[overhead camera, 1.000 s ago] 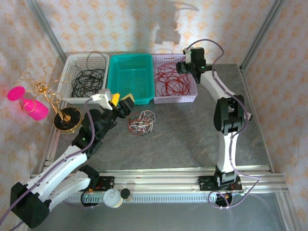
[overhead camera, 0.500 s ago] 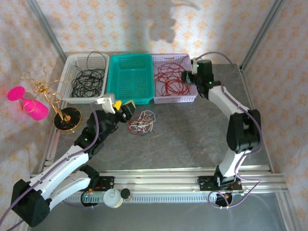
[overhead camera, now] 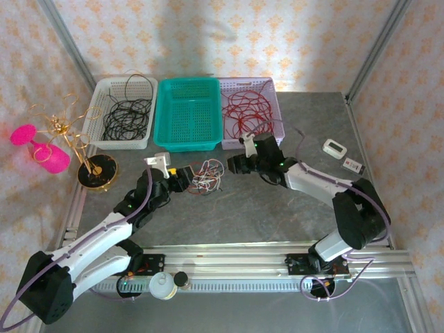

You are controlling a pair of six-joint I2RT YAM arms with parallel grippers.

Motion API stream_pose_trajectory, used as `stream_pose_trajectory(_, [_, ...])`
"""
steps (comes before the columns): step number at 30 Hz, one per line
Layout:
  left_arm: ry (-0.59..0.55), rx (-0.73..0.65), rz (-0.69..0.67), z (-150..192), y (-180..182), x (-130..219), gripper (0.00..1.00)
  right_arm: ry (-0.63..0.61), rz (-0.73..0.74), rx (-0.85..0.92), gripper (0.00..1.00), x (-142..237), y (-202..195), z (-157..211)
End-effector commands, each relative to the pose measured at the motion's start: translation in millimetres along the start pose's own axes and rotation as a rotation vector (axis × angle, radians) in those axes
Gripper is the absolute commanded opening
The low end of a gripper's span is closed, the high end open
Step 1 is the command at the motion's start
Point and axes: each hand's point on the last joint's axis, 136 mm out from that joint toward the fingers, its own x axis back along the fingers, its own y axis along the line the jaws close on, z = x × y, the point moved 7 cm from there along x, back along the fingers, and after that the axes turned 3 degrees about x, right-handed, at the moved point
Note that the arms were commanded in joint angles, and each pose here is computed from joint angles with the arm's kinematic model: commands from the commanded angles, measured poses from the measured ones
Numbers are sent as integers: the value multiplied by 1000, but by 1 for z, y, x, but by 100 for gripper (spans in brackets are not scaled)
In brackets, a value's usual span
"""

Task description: Untangle the cables

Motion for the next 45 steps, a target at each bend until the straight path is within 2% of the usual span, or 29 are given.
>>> stream_pose_trajectory(1, [13,16,-31,6,7,0,67,-42,-166,90,61,-8,18,-2])
stream_pose_trajectory(8, [8,44,-23,4,6,4,66,-15,-237,91,61,-43,15,1])
stream_pose_trajectory(12, [8,36,-20,2,4,5,67,-28,-242,70,55,-56,13,-3])
stream_pose_trajectory(18, [9,33,22,0,-2,4,67,-37,-214,91,28,-48,15,-11])
stream_pose_trajectory(24, [41,-84,163,-6,-26,-2,70,-50,-173,144,0,-21,28,-23])
stream_pose_trajectory(29, [22,-184,230,-21,-45,-8,71,-73,-204,157,0,-2,39,-36])
stream_pose_trajectory(36, [-6,-384,438,-30,-76,-13,74,-112,-249,241,0,33,59,-60])
stream_pose_trajectory(41, [2,-438,543,-29,-89,-27,72,-169,-289,298,0,61,74,-78])
stream_pose_trajectory(45, [-15,-467,541,-29,-91,-43,68,-182,-335,329,0,75,83,-82])
